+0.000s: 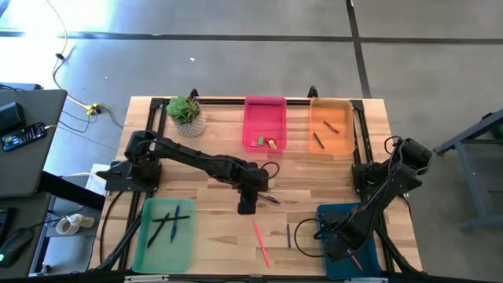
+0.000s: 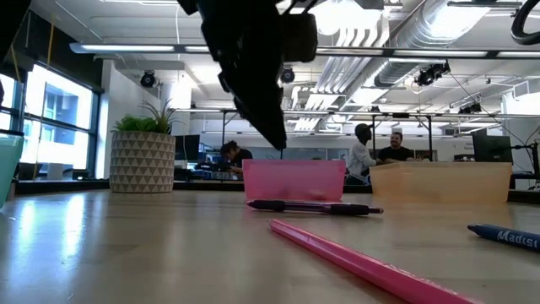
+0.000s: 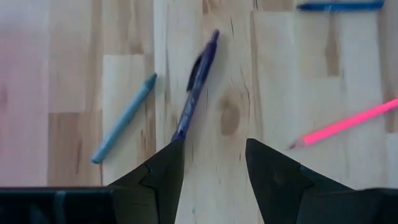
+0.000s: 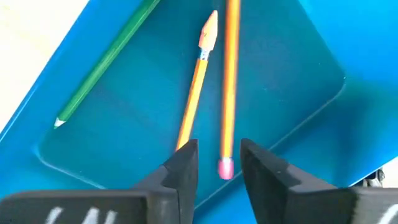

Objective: Sort crayons/erasers/pens/pencils in bins
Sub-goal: Put the yellow pencil into the blue bin, then put the violet ballpen into the green bin

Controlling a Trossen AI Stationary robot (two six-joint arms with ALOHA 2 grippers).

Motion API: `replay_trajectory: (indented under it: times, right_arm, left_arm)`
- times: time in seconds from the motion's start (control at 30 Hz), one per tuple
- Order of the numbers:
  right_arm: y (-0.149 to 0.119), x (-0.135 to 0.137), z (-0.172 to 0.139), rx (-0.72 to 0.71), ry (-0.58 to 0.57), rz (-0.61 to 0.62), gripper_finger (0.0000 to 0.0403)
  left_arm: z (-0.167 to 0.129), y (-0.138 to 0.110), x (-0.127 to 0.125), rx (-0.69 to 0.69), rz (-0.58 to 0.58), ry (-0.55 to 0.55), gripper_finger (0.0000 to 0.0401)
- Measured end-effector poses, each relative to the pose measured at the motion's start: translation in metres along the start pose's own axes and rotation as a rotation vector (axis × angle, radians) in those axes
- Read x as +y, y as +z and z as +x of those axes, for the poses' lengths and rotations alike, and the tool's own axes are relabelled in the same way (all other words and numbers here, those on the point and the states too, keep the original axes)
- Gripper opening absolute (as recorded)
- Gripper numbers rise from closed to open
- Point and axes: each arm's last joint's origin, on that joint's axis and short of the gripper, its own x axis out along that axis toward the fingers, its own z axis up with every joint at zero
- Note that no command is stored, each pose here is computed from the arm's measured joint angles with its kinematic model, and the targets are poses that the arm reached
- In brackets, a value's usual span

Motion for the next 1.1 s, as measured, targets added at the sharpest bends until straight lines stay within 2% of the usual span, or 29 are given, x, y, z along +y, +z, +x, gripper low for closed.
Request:
replay_trajectory:
  times: [0.2, 0.6, 0.87, 1.0, 1.1]
  right_arm:
    - [-0.001, -0.002, -0.006, -0.013, 0.032, -0.001, 0.0134]
    - [-0.003, -0.03, -0.054, -0.197, 0.274, 0.088, 0.0133]
    - [-0.002, -0.042, -0.069, -0.246, 0.345, 0.104, 0.0133]
    - [-0.002, -0.044, -0.07, -0.266, 0.355, 0.106, 0.0133]
    - [-0.002, -0.044, -0.071, -0.267, 0.355, 0.1, 0.0133]
  left_arm:
    - [0.023, -0.001, -0.002, -0.002, 0.026, 0.075, 0.0161]
    - [0.049, -0.01, 0.001, 0.076, 0.105, 0.12, 0.0161]
    - [0.062, -0.015, 0.005, 0.123, 0.105, 0.147, 0.016]
    - [0.064, -0.016, 0.006, 0.133, 0.103, 0.148, 0.0146]
    - [0.064, -0.016, 0.007, 0.137, 0.099, 0.139, 0.0119]
